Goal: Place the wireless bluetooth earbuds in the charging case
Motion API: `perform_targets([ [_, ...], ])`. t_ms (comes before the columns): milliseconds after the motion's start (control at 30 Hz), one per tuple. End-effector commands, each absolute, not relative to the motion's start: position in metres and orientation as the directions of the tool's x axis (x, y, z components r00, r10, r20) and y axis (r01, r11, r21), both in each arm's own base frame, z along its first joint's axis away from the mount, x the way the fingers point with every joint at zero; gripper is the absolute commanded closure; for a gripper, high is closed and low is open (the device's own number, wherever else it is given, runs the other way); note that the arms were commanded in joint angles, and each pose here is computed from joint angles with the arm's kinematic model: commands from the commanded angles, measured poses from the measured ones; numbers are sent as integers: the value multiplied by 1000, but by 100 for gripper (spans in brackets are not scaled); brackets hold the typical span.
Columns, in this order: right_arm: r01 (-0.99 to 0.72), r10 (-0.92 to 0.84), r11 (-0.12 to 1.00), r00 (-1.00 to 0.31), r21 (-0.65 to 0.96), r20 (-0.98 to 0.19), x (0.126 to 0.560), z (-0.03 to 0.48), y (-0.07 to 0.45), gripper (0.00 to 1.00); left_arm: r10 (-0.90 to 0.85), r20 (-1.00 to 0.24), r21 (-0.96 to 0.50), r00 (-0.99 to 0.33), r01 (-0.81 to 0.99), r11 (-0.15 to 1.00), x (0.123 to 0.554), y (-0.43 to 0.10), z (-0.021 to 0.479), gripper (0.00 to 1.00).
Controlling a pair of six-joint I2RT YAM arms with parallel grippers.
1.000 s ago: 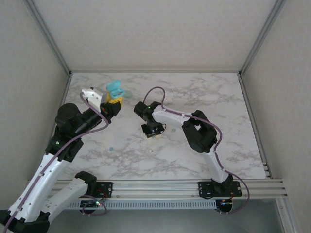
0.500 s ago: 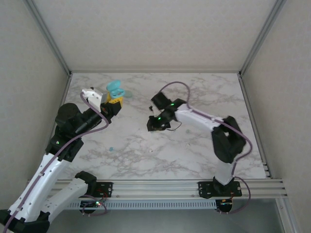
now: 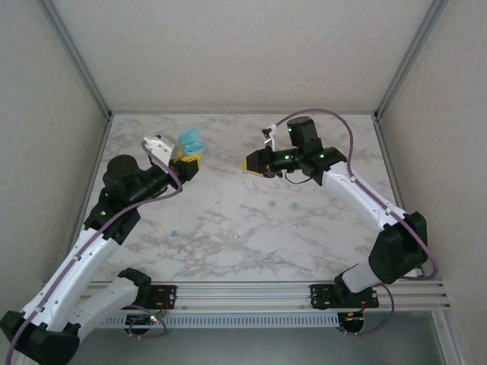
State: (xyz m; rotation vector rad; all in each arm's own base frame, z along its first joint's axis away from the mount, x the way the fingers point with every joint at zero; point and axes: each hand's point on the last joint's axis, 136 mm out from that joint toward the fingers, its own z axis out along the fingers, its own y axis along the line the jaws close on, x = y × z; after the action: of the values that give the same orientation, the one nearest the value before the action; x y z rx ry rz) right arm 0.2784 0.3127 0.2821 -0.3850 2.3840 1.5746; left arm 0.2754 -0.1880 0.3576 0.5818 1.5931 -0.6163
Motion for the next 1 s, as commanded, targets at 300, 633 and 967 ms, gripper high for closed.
perform_targets([
  [300,-574,-34,312,-803,757,-595,255,368,307,76,36,-997,74,64,881,468,254,-246,347,72],
  [633,-684,-68,251,-719,685,-692,246,387,326,75,63,-994,102,84,922,373,250,-270,340,73],
  [967,-690,-102,268,-715,673,-692,248,373,335,75,40,-997,81,71,926,369,247,-270,346,73],
])
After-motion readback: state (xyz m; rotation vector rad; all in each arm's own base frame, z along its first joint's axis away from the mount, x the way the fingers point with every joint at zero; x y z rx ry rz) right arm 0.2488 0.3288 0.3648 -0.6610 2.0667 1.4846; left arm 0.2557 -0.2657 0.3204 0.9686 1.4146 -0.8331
